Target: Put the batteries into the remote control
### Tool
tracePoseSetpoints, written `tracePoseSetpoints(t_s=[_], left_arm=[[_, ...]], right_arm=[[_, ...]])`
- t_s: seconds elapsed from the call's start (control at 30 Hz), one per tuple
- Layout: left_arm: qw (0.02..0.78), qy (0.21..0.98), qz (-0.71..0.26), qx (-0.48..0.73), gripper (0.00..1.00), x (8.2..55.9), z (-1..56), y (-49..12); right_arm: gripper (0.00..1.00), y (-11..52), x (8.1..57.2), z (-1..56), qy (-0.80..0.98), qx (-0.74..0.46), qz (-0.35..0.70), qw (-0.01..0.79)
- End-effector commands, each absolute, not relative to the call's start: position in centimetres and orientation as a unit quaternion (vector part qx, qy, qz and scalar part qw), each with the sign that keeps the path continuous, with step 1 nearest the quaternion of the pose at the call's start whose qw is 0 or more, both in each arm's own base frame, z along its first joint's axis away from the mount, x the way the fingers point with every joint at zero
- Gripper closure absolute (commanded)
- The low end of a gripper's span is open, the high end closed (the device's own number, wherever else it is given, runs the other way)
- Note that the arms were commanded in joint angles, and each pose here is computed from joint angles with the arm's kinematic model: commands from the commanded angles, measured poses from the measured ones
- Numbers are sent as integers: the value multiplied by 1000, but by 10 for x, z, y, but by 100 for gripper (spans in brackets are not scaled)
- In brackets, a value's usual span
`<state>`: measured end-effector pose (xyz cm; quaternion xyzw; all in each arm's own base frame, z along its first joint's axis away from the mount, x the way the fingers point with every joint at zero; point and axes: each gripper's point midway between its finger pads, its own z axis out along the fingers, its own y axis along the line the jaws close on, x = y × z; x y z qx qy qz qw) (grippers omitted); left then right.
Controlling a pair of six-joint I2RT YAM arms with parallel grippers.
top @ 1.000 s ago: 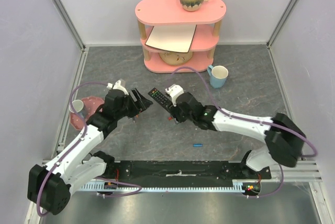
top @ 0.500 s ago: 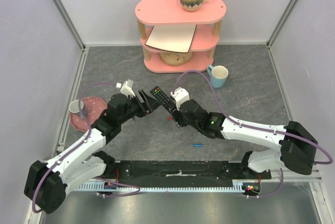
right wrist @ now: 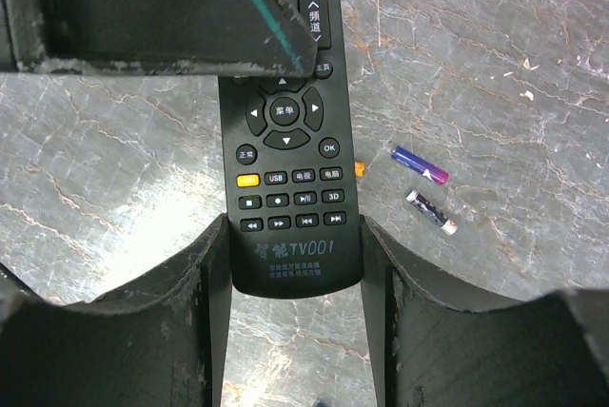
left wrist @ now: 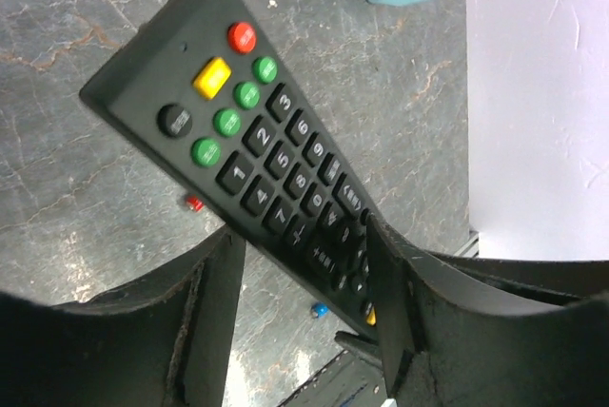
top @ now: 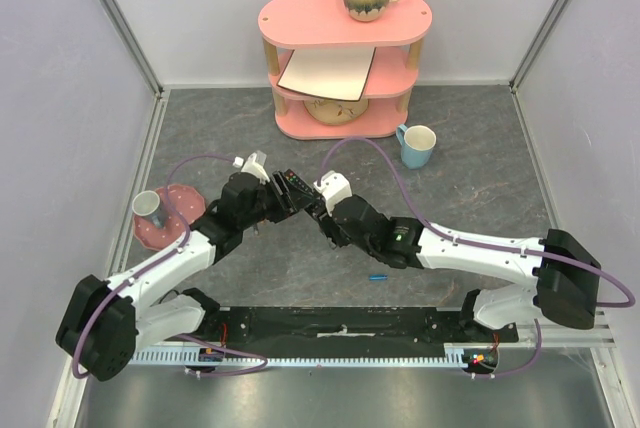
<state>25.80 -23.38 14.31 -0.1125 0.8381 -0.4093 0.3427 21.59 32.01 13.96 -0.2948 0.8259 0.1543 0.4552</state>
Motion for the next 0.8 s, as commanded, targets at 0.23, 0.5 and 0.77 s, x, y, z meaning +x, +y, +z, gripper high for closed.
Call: tracePoseSetpoints(t_s=[0.23,0.5,0.77], left_arm=[[374,817,-419,-132,30,276,171,-237],[387,839,-294,-246,18,264,142,-174],[392,841,-231,-292,15,252,134,-141]], right_arm=[[100,322,227,160,824,-240,135,495],[100,310,267,139,840,-128,33,526],[100,339,303,86,880,-13,43,474]])
